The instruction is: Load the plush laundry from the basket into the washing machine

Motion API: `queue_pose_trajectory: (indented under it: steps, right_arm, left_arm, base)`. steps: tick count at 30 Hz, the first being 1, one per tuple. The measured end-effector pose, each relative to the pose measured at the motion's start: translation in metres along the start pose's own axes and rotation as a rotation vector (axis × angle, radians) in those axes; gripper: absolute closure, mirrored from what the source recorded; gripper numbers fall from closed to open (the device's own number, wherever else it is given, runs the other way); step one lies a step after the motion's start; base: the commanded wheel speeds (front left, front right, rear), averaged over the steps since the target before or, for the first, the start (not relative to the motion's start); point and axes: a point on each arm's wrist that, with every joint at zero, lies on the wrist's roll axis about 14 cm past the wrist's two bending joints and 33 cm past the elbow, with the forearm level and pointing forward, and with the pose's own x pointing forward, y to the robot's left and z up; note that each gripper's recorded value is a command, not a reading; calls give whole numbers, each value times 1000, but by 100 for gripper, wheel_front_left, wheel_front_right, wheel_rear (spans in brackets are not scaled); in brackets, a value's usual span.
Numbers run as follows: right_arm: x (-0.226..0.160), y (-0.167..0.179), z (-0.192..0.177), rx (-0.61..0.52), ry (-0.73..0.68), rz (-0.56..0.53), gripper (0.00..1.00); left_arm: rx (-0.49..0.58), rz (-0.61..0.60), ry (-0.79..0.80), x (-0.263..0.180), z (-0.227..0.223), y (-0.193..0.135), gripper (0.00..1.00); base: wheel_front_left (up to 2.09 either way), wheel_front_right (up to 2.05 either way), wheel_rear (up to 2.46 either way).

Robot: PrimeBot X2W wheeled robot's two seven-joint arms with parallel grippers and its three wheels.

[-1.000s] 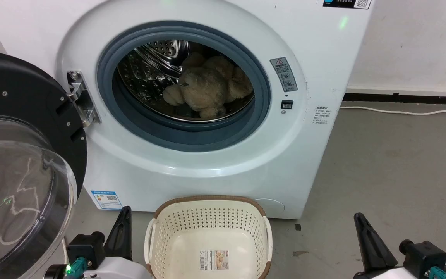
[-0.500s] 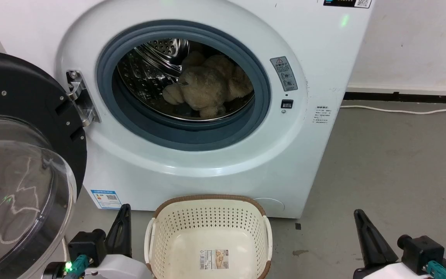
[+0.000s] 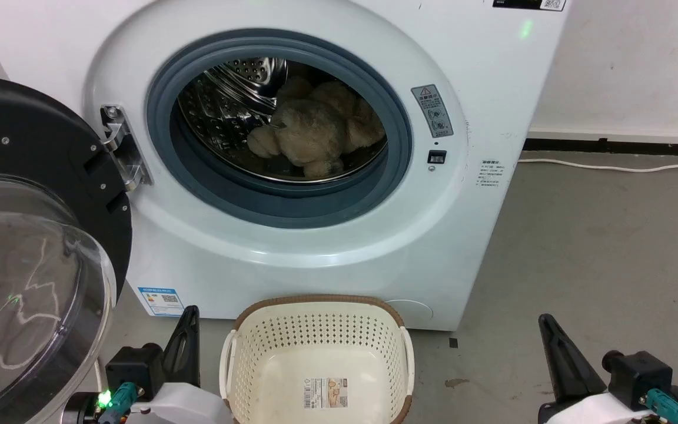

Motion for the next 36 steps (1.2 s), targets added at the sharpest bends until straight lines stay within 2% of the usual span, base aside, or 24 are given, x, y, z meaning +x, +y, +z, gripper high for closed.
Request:
queue_pose_trajectory:
  steps: [36]
  right_arm:
    - [12, -3, 8, -91, 24, -1, 100]
  left_arm:
    - [73, 19, 16, 4, 5, 4, 100]
  base:
    - [0, 0, 0]
